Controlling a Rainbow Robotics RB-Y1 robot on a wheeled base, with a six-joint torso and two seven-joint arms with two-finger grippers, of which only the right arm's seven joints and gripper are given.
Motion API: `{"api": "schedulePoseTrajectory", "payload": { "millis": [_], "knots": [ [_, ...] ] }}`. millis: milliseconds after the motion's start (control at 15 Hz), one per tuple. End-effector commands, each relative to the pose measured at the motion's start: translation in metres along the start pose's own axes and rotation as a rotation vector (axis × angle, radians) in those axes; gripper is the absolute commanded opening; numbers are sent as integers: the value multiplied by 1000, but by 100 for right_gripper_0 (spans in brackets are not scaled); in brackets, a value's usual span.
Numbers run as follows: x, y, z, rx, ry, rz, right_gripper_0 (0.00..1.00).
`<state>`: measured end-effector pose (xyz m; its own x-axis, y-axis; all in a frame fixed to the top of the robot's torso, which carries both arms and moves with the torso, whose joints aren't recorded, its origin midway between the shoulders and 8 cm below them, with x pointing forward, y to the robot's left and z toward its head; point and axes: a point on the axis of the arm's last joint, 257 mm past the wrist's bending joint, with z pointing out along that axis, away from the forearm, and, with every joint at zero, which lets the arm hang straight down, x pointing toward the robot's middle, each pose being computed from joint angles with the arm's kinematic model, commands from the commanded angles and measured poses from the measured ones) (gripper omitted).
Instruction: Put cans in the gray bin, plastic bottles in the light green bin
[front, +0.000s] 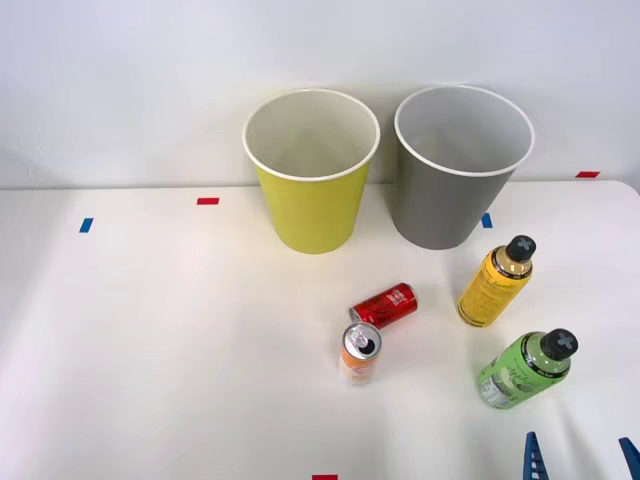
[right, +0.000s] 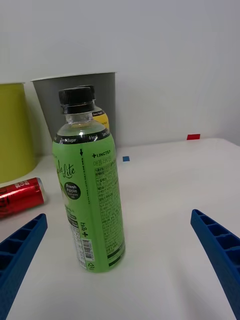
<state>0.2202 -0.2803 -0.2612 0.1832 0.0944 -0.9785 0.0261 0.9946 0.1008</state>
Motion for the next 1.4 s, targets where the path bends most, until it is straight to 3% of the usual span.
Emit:
{"api": "schedulePoseTrajectory", "payload": {
  "millis": [67,733,1400],
  "knots": [
    [-3,-2,1,-9,-8,-13,100],
    [-1,17,70,-43,-56,38,100],
    [-3,30,120,-65,-71,24,100]
  ]
}}
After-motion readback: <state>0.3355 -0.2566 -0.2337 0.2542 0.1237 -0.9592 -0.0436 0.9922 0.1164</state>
